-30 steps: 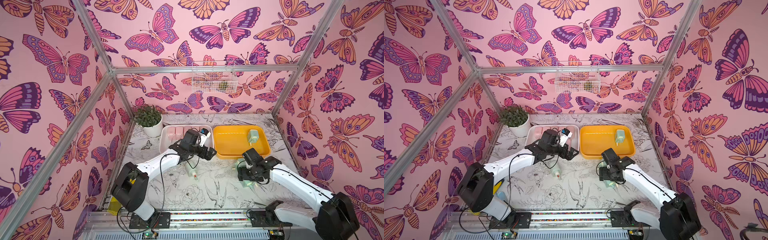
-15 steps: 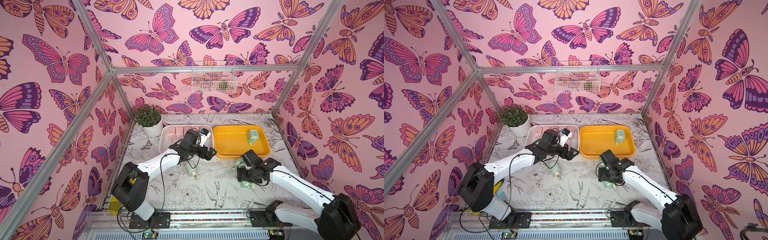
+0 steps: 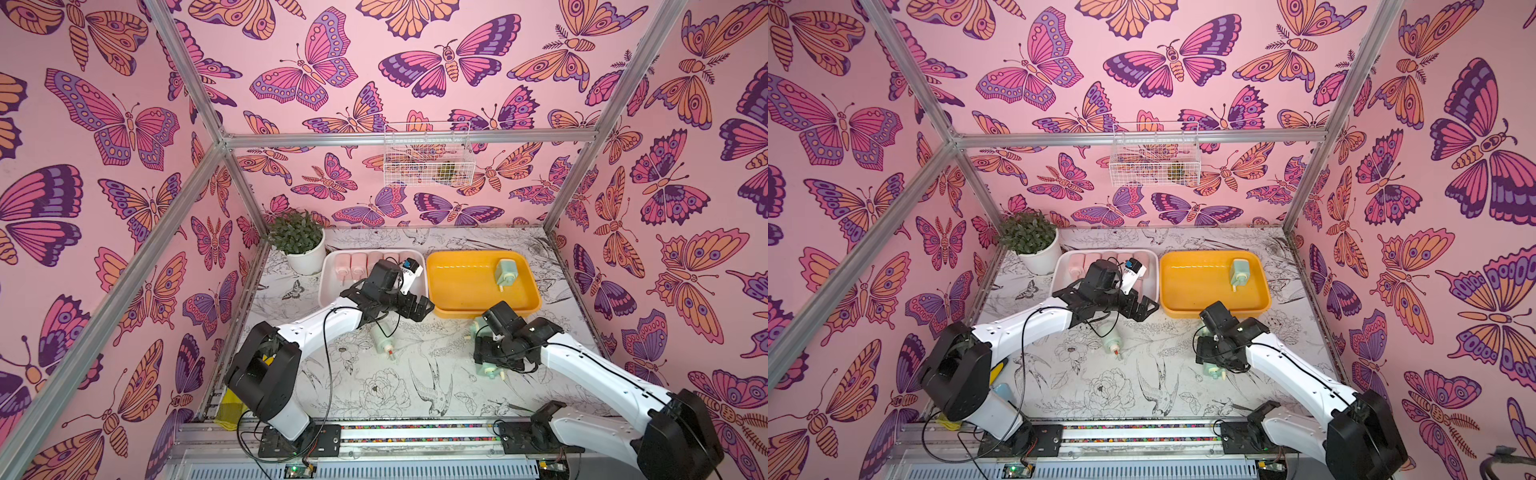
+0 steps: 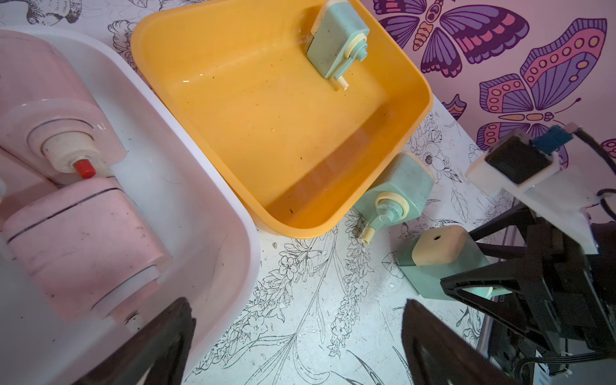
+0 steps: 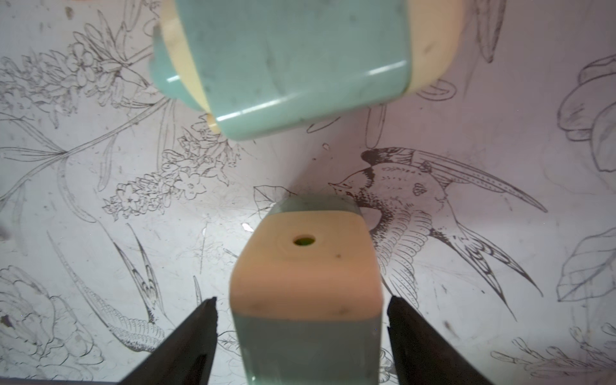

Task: Place the pencil sharpeners by color into the storage box
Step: Pick up the pencil sharpener from the center of the board.

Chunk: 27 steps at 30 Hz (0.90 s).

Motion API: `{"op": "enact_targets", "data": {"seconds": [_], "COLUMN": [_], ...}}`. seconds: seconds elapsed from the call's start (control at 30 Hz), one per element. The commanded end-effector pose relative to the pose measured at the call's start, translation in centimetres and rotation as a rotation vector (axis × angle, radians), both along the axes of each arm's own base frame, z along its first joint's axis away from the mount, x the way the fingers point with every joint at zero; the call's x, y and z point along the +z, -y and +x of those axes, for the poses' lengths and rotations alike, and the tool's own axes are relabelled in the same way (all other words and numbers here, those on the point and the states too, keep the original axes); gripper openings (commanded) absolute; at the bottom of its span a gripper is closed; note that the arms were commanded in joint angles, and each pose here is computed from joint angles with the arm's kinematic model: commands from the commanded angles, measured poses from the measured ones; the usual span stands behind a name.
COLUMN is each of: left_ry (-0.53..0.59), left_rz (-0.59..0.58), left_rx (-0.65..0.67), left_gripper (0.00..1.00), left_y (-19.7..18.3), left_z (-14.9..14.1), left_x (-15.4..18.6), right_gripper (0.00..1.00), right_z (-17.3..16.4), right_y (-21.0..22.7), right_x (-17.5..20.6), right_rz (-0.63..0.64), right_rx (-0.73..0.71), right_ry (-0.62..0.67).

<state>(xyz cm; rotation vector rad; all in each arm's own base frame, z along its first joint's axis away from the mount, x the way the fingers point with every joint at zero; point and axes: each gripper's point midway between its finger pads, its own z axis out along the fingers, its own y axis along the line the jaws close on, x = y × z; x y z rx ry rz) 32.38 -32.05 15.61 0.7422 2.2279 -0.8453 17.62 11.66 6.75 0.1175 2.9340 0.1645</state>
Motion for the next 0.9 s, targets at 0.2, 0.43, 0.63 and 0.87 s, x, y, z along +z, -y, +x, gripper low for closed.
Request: {"op": "enact_targets", "data": {"seconds": [0.2, 0.43, 0.63, 0.87], "left_ry": [0.017, 0.022, 0.038, 0.024], "left_rz": [-0.023, -0.027, -0.034, -0.029], "left_rx": [-0.014, -0.010, -0.008, -0.002], "left_gripper": [1.00, 1.00, 1.00, 1.00], "left_y": [0.5, 0.5, 0.5, 0.4], "left_z": [0.1, 0.1, 0.3, 0.2], "left_x": [0.6, 0.6, 1.2, 0.7], "right_gripper": [0.82, 0.81, 0.73, 0.57], "right_z": [0.6, 0.4, 0.1, 0.2], "right_y": [-0.7, -1.7, -1.0, -0.7], "right_x": [-0.1, -0.7, -0.8, -0.6], "right_rz": [-0.010, -0.025, -0.093, -0.106], "right_rx": [-0.024, 0.003, 0.033, 0.041], "right_ry": [0.041, 0.020, 0.004, 0.024]}}
